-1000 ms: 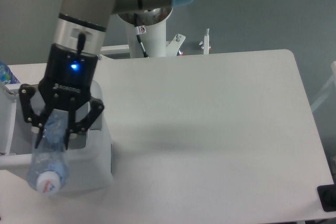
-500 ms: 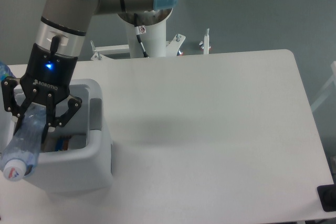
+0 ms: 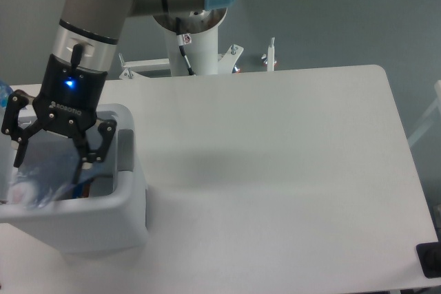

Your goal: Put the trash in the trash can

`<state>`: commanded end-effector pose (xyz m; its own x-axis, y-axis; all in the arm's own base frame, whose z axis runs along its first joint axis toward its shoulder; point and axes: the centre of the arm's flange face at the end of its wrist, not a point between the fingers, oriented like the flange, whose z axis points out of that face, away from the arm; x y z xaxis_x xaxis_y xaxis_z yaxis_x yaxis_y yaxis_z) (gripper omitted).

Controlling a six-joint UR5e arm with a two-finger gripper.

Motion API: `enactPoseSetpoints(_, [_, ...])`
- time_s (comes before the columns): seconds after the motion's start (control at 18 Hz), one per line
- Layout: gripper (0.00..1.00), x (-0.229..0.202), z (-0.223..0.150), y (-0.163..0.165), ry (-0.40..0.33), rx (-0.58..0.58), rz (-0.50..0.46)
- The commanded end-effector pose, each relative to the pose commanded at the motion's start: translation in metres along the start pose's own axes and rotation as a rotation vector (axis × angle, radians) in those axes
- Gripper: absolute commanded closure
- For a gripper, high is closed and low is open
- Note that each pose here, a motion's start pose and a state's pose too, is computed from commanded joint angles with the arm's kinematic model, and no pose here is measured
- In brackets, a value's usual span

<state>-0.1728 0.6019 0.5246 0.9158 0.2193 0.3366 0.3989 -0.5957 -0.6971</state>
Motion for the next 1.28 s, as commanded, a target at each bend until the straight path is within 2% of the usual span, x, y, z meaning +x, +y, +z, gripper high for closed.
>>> enactPoseSetpoints(0.39, [0.0,-0.046,-0.053,-0.043,-0.094,0.108,-0.029])
enactPoseSetpoints(0.61, [0.0,-0.079,-0.069,-0.05,-0.274,0.128,-0.053])
enactPoseSetpoints(0.78, [0.0,-0.112,-0.083,-0.052,-0.327,0.123,-0.077])
enactPoseSetpoints(0.94, [0.0,-0.132,-0.099,-0.045,-0.361,0.067,-0.016])
enactPoseSetpoints(1.28, [0.0,-0.182,-0.138,-0.015,-0.409,-0.11,0.205])
